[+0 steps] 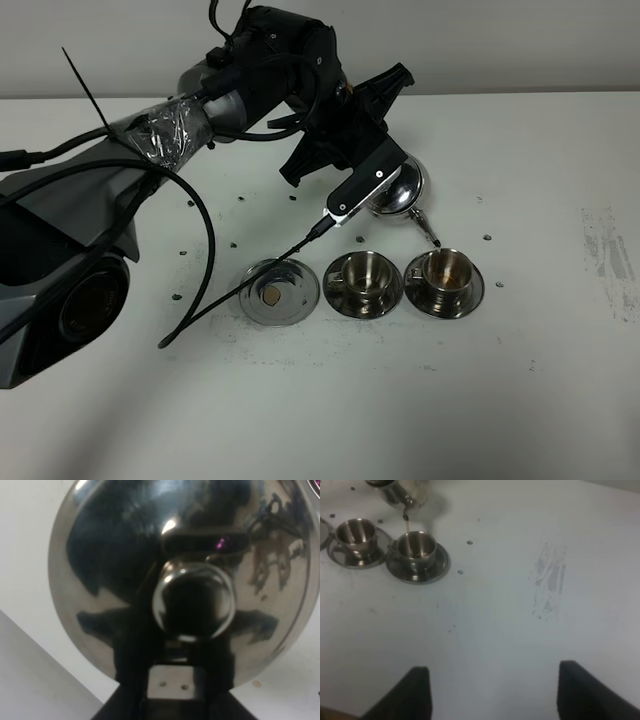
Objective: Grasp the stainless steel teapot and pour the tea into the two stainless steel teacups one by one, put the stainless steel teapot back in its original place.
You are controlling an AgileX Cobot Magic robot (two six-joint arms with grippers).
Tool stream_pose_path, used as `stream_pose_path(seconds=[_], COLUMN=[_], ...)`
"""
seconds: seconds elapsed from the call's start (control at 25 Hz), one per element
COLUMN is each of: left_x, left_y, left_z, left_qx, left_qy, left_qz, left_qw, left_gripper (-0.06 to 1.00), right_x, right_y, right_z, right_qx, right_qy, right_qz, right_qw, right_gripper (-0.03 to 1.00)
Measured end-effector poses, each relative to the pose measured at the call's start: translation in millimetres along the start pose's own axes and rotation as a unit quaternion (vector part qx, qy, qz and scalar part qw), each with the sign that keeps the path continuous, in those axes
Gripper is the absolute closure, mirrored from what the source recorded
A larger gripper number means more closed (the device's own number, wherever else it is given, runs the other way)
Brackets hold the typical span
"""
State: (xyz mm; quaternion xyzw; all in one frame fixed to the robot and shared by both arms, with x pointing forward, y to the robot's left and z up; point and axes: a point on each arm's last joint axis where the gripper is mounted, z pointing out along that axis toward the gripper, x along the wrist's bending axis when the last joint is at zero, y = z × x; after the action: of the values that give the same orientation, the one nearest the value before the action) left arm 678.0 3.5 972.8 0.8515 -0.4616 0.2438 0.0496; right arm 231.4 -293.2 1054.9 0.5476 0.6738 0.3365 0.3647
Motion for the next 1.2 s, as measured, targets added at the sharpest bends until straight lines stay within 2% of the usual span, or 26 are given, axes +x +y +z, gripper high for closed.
stream_pose_path(seconds=[0.28, 1.2], left_x=[1.6, 2.3], left_y=[4.1, 5.0], left_z=[0.2, -0.1], left_qx=[0.001, 0.013], left_qy=[-0.001, -0.005], left_qz=[0.007, 0.02], left_qw=[1.0, 1.0], left_gripper=[0.74, 0.74], right_x=[-0.3, -0.3], right_y=[-0.1, -0.1], right_z=[0.0, 0.0], right_qx=[0.001, 0.001], right_qy=[-0.001, -0.001], right_qz=[-0.02, -0.023], right_qw=[1.0, 1.0], right_gripper=[0.41, 0.41])
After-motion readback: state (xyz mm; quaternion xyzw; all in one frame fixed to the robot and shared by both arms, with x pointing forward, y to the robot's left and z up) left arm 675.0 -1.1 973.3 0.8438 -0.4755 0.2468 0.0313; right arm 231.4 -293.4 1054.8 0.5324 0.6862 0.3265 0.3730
